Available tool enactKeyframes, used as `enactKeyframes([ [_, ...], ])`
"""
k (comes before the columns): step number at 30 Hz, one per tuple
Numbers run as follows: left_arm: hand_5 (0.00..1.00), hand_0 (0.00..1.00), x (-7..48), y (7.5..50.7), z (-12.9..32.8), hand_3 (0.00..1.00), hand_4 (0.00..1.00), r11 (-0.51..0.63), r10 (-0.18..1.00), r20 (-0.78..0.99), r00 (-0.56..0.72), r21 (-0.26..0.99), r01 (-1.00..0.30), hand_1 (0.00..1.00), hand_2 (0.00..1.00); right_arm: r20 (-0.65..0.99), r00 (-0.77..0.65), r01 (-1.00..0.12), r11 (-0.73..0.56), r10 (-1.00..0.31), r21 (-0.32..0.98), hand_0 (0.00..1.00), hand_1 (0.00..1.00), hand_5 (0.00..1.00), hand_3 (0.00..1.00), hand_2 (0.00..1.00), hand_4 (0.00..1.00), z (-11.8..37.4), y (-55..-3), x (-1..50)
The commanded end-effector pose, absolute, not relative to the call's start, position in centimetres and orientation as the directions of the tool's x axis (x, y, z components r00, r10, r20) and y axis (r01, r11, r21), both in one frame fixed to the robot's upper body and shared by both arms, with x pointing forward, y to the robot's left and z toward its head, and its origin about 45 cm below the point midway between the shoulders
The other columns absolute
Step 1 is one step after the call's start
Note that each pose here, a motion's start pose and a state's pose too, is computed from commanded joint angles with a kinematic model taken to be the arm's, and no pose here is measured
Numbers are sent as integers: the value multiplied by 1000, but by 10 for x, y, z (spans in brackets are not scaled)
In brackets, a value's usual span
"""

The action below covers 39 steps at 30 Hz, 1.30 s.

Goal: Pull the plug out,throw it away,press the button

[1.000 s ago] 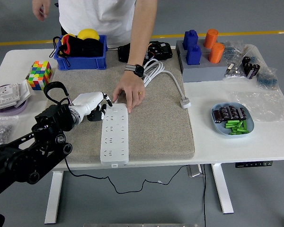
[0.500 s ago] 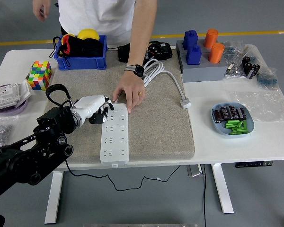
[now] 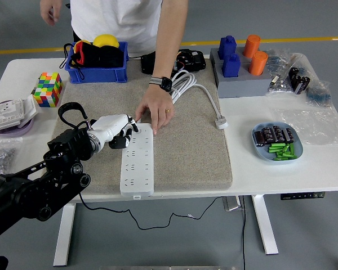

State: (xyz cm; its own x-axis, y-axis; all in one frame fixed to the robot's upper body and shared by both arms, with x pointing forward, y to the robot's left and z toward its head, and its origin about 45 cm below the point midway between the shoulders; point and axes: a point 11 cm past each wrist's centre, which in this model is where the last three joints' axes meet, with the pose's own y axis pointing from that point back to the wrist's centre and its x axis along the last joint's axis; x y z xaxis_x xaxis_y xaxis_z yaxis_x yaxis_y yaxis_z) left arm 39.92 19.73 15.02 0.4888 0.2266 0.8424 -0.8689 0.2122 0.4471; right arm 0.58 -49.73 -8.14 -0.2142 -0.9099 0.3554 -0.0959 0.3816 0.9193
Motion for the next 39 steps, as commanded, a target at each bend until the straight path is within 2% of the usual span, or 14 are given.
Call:
enactKeyframes([
  [39, 2, 21, 404, 203, 143, 625, 82, 190, 222, 850, 477, 442, -877, 18, 130, 353, -216, -92, 379, -910, 921, 726, 674, 592, 635, 659, 740, -82, -496, 4],
])
